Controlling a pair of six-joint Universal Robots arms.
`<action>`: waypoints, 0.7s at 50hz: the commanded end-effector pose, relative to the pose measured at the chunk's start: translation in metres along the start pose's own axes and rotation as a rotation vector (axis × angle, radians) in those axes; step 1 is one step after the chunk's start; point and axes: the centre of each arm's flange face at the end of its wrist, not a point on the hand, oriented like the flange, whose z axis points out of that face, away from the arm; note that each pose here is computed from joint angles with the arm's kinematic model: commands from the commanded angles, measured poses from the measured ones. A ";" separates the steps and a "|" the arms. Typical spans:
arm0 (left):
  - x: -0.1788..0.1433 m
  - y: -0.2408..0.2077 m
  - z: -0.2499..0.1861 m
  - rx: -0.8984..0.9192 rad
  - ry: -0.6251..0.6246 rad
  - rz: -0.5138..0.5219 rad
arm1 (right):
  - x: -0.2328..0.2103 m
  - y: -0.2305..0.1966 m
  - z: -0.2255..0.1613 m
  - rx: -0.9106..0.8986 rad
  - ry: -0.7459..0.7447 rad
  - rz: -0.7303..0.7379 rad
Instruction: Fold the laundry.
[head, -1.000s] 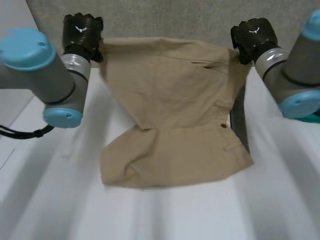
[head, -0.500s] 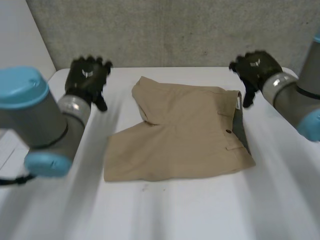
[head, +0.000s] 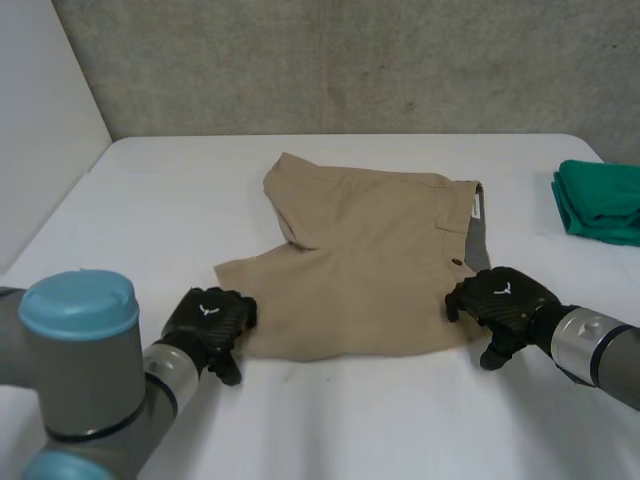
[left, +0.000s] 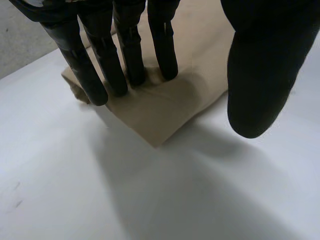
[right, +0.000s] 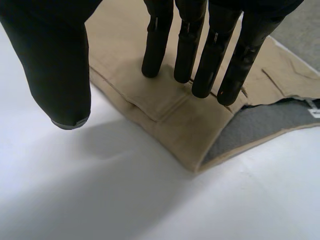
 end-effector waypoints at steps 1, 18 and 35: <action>-0.004 0.003 0.025 -0.015 -0.014 0.002 | 0.005 0.007 0.013 0.035 0.042 -0.037; -0.006 -0.009 0.057 0.063 -0.035 0.066 | 0.017 0.010 0.035 0.099 0.096 -0.107; -0.012 -0.015 0.079 0.156 -0.093 0.249 | 0.030 0.018 0.052 0.079 0.150 -0.118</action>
